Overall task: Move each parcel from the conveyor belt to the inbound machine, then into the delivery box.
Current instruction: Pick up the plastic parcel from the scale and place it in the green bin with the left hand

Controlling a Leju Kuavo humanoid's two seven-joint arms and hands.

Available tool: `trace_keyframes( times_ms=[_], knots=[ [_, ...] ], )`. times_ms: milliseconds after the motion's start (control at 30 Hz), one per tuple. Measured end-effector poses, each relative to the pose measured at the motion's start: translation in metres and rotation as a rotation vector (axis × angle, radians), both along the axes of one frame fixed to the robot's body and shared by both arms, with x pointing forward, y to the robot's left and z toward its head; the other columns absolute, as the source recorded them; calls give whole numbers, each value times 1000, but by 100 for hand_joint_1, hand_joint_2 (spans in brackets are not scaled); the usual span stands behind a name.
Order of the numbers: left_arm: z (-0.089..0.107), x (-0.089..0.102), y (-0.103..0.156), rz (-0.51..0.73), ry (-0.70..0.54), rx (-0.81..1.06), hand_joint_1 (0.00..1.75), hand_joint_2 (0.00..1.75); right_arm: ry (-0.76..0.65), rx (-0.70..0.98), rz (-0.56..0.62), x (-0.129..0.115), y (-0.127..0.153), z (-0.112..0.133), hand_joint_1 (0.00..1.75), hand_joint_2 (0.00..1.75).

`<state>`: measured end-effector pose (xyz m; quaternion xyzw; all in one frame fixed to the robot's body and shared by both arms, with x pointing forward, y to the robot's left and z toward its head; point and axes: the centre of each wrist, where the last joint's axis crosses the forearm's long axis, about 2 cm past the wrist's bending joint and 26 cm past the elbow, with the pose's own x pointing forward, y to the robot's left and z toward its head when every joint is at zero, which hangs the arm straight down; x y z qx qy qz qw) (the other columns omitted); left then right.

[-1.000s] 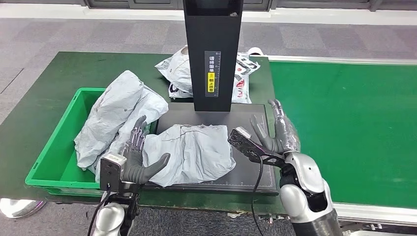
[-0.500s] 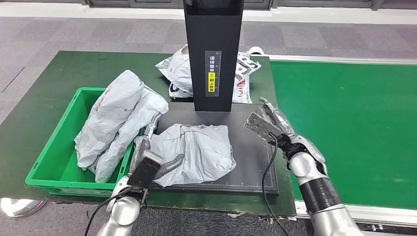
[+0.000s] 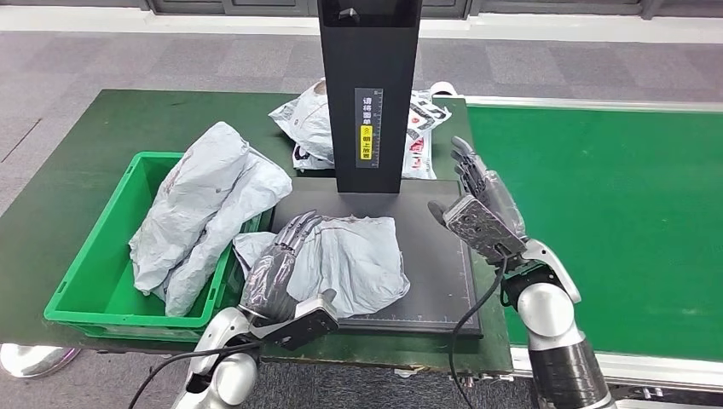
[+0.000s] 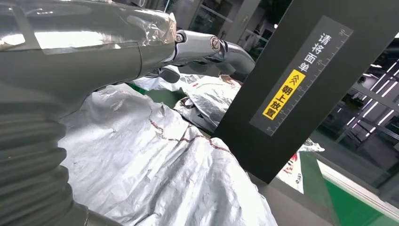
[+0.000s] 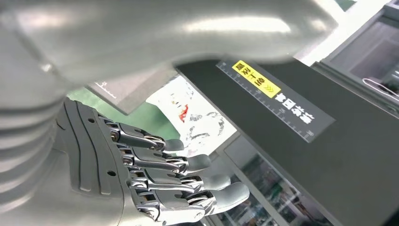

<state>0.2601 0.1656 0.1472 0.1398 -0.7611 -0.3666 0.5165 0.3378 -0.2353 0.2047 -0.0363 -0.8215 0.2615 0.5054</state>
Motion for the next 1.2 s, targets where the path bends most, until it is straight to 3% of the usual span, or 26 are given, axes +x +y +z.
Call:
trace_keyframes(
  times_ms=[133,300,433,667,900,1200],
  knots=[
    [-2,7,1,-12,-2,149,0,175,-53,54,27,-7,2,6,0,175],
    [-20,31,2,-109,51,407,0,175,-114,117,39,-20,8,21,0,175],
    [-30,61,-1,-275,113,560,175,175,-133,155,44,-20,11,31,0,175],
    [-37,107,3,-526,251,717,175,175,-183,234,73,-24,13,42,0,175],
    [-27,130,15,-532,302,777,175,175,-199,291,82,-28,12,42,0,175],
    [-23,138,22,-515,316,809,175,175,-196,298,84,-29,12,40,0,175]
  ],
)
